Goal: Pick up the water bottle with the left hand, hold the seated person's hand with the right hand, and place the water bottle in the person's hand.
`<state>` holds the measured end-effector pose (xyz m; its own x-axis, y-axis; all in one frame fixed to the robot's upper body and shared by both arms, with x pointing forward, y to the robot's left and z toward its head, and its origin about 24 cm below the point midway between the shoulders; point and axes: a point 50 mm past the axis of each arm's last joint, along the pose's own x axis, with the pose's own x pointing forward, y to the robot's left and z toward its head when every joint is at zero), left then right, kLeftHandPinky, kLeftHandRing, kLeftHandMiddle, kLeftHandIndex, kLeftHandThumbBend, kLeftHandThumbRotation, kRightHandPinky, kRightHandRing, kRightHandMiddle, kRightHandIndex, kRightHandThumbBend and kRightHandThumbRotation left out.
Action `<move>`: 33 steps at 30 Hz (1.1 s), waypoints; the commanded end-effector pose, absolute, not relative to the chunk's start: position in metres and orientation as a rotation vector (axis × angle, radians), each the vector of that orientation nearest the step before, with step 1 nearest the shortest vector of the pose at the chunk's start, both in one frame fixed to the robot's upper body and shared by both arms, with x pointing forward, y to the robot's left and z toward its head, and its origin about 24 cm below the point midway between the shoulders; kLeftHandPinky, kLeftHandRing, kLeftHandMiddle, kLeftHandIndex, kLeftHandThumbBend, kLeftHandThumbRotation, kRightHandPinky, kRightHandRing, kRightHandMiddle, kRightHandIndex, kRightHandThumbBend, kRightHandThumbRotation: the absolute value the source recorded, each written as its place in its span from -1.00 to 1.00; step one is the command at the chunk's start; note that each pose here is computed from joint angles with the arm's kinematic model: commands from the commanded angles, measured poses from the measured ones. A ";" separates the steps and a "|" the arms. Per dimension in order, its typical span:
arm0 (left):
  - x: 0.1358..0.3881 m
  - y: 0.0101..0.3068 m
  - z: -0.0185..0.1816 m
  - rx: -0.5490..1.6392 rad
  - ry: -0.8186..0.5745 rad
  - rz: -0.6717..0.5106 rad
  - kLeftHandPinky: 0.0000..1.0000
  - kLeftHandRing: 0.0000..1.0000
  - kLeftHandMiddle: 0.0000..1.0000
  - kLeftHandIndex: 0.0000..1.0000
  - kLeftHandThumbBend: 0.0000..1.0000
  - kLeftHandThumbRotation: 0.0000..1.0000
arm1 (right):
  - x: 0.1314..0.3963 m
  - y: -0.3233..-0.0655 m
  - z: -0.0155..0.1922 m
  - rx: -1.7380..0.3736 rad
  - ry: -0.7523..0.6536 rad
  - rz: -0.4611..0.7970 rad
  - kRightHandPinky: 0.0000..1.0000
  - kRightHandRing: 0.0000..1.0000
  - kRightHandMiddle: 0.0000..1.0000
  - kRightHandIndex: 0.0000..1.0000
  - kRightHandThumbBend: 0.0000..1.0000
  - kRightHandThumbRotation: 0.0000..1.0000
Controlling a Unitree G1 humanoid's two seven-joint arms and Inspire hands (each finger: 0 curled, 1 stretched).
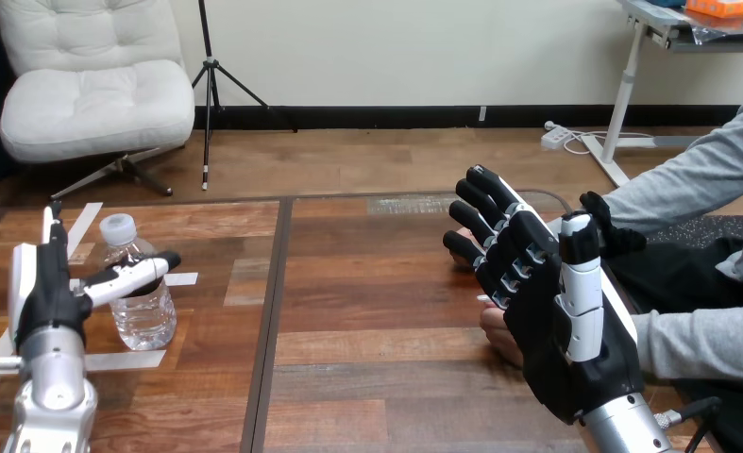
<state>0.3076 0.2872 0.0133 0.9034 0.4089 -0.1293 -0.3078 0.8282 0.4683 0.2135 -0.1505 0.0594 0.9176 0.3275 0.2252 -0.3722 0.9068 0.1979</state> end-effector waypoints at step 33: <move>0.353 0.276 0.054 0.472 0.218 0.330 0.83 0.98 1.00 1.00 0.97 -0.55 | 0.222 -0.150 0.080 0.227 -0.282 0.386 0.86 0.92 0.90 0.86 0.46 1.00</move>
